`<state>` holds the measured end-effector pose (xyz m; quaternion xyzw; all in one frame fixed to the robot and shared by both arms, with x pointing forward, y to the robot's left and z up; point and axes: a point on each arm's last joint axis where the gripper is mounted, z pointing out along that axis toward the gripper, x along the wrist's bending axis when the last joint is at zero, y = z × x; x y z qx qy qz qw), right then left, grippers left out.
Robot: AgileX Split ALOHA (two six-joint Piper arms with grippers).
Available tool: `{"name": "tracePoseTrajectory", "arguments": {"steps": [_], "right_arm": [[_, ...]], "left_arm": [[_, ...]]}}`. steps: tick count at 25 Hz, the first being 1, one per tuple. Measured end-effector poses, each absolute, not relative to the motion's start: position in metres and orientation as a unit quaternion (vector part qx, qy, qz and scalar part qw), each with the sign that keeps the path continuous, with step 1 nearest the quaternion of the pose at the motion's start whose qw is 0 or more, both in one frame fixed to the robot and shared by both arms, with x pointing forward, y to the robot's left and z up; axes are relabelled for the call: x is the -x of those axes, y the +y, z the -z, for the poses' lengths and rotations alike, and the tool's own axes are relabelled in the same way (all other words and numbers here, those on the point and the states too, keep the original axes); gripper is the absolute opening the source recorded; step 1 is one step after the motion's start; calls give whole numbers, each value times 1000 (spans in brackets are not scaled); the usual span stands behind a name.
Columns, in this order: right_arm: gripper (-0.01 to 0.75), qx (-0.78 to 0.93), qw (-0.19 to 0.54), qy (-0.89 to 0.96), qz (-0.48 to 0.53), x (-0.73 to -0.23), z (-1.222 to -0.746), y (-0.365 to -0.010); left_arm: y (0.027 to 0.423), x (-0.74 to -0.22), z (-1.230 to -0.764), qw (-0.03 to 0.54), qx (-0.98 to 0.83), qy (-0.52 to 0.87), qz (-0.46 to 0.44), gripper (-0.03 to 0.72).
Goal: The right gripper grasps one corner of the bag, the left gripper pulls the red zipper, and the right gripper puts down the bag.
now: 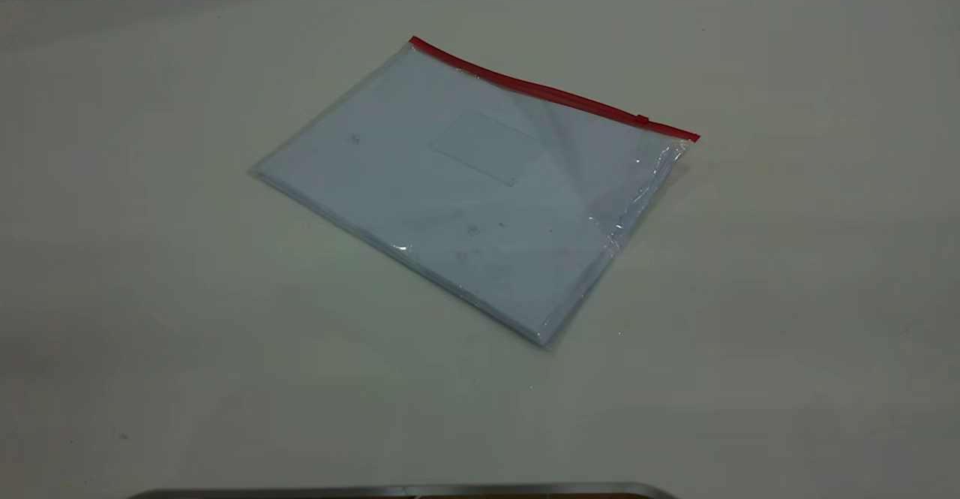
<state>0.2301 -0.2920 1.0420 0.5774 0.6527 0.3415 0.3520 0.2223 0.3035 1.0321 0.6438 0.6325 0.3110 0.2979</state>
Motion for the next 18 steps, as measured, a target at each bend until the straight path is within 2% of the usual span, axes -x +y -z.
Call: {"name": "tracePoseTrajectory", "arguments": {"steps": [18], "right_arm": [[571, -577, 348, 653, -347, -230, -1042, -291]], "left_arm": [[303, -222, -1032, 298, -643, 633, -311, 430]]}}
